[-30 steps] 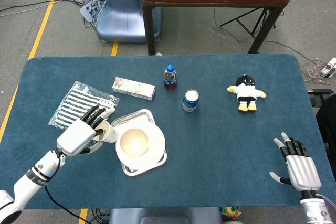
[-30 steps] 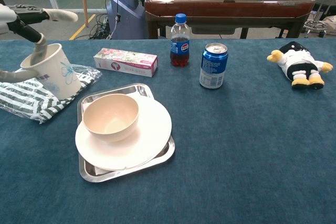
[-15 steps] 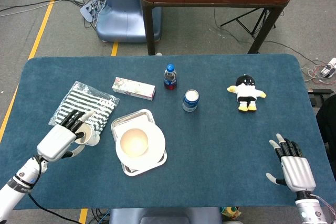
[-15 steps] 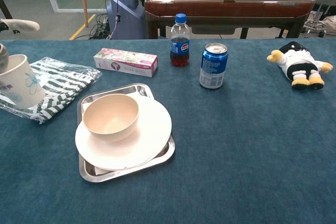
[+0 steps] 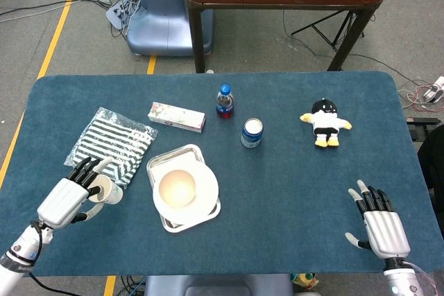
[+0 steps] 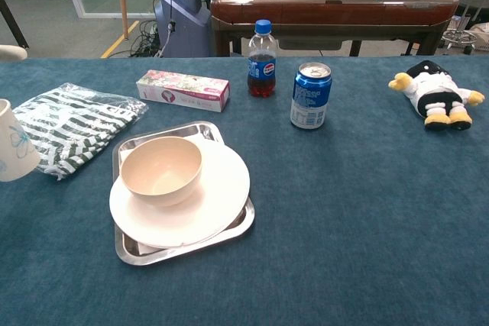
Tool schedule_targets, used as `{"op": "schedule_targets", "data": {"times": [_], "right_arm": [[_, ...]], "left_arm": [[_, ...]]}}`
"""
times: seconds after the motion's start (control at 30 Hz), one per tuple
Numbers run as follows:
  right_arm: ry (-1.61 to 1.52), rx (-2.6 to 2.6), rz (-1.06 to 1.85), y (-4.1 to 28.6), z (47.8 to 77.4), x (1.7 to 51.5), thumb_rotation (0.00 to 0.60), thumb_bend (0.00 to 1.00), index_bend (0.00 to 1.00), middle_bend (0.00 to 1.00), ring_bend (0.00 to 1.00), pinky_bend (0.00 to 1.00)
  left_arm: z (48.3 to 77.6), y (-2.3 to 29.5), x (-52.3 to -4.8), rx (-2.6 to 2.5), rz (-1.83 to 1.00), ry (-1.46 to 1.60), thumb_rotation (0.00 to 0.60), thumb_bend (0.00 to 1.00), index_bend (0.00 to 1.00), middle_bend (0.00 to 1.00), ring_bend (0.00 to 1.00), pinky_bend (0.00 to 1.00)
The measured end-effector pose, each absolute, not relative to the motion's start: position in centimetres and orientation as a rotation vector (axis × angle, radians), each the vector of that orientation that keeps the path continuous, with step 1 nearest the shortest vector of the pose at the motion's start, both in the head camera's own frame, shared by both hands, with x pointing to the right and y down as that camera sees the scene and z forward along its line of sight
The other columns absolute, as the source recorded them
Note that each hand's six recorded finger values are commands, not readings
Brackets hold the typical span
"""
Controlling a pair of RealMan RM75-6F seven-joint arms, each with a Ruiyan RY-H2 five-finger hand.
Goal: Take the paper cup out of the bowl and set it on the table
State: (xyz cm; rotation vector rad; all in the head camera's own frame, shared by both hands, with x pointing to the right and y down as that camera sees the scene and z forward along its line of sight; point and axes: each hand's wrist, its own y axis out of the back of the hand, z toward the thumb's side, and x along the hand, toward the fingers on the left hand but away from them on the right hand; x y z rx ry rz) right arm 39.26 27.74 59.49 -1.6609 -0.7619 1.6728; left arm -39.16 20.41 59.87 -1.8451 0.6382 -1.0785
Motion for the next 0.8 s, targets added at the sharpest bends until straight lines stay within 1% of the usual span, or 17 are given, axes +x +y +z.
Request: {"op": "schedule_targets", "data": {"times": [0.23, 0.6, 0.8], "right_arm": [[-0.765, -1.654, 1.654, 28.0, 59.1, 39.0, 0.600, 0.22, 0.00, 0.00, 0.00, 0.00], [-0.758, -1.656, 1.656, 28.1, 59.2, 38.9, 0.600, 0.22, 0.00, 0.00, 0.00, 0.00], [-0.759, -1.655, 1.657, 28.1, 59.2, 38.9, 0.600, 0.22, 0.00, 0.00, 0.00, 0.00]], "left_arm": [[61.3, 21.5, -39.0, -1.860, -1.099, 0.593, 0.600, 0.32, 0.58, 0.00, 0.00, 0.00], [62.8, 22.4, -39.4, -1.867, -1.139, 0.540, 0.600, 0.32, 0.58, 0.00, 0.00, 0.00], [63.9, 23.4, -39.2, -1.885, -1.143, 0.498, 0.600, 0.32, 0.58, 0.00, 0.00, 0.00]]}}
